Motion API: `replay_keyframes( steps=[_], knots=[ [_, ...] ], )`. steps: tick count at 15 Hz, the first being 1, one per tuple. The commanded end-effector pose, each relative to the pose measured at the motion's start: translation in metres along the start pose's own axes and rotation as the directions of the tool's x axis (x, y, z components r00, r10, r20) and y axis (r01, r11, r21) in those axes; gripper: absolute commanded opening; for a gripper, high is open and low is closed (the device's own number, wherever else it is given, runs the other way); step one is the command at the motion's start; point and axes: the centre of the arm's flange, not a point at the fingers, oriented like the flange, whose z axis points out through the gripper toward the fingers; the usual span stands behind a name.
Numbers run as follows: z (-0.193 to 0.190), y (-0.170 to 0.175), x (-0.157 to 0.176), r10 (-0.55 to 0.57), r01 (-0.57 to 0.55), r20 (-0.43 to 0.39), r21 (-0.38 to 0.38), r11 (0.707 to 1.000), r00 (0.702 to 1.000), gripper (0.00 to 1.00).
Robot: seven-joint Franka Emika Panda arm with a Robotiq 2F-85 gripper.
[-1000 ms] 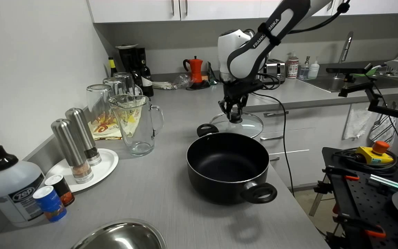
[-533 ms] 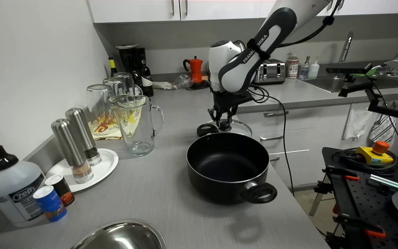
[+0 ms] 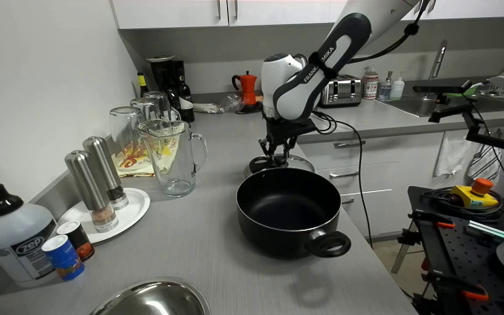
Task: Remove the lid from the pot
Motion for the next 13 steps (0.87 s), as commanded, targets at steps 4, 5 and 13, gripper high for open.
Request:
replay_keyframes(
  steps=[4,5,13],
  knots=[
    [-0.015,-0.005,0.003,0.007,-0.006,-0.04,0.038,0.999,0.999,0.99],
    [-0.019,-0.004,0.002,0.005,-0.003,-0.044,0.042,0.999,0.999,1.0],
    [-0.057,-0.004,-0.018,-0.036,0.043,-0.121,0.058,0.997,0.992,1.0]
  ],
)
